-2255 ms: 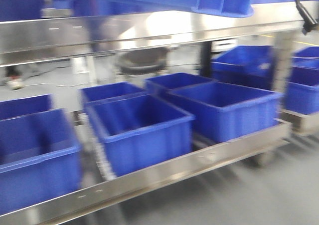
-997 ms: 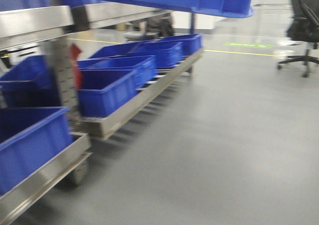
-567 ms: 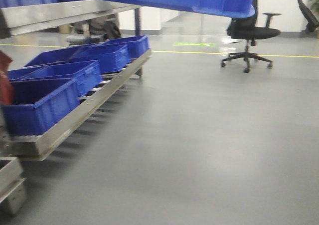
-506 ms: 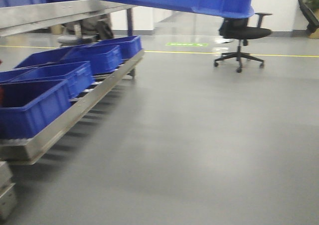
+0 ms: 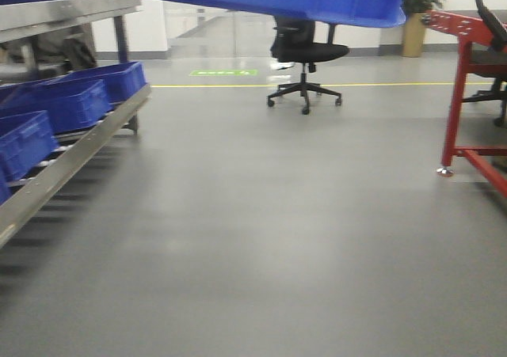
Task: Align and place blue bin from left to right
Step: 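Carry the blue bin with both grippers while turning across the floor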
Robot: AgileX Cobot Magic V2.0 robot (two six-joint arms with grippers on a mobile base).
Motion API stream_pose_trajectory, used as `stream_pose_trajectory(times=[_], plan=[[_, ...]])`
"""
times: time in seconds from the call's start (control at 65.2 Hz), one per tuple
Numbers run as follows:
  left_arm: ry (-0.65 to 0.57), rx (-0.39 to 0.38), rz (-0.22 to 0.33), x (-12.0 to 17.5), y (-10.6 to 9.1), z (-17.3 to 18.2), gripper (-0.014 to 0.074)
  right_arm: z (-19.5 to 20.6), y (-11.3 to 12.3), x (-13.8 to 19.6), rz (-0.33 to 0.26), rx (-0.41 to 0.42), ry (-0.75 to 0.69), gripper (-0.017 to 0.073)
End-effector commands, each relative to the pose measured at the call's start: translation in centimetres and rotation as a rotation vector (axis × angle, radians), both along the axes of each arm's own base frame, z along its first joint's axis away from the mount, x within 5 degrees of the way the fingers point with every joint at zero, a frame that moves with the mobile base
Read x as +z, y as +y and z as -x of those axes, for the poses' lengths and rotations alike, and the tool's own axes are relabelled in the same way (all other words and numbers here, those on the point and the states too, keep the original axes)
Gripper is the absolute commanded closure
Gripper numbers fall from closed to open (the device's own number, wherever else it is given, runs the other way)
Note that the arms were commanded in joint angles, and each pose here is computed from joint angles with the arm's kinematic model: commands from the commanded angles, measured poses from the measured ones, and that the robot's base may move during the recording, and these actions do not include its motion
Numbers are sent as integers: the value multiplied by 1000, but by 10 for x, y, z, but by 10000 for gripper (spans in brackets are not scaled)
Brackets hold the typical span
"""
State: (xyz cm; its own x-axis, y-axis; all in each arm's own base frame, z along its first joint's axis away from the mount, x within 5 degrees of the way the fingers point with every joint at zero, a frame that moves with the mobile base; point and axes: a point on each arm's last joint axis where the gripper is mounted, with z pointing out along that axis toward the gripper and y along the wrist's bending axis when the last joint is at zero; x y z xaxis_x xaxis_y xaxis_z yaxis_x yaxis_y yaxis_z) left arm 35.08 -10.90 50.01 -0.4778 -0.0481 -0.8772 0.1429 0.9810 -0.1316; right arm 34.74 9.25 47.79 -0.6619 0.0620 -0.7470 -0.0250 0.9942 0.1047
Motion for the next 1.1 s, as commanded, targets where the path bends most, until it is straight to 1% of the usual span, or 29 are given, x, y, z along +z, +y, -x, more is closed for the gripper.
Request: stream_pose_trajectory(times=[0.0, 1.089], plan=[[-198, -56, 51, 32, -3, 14, 704, -1, -3, 14, 15, 13, -111, 712], [-198, -56, 51, 32, -3, 14, 704, -1, -3, 14, 15, 13, -111, 712]])
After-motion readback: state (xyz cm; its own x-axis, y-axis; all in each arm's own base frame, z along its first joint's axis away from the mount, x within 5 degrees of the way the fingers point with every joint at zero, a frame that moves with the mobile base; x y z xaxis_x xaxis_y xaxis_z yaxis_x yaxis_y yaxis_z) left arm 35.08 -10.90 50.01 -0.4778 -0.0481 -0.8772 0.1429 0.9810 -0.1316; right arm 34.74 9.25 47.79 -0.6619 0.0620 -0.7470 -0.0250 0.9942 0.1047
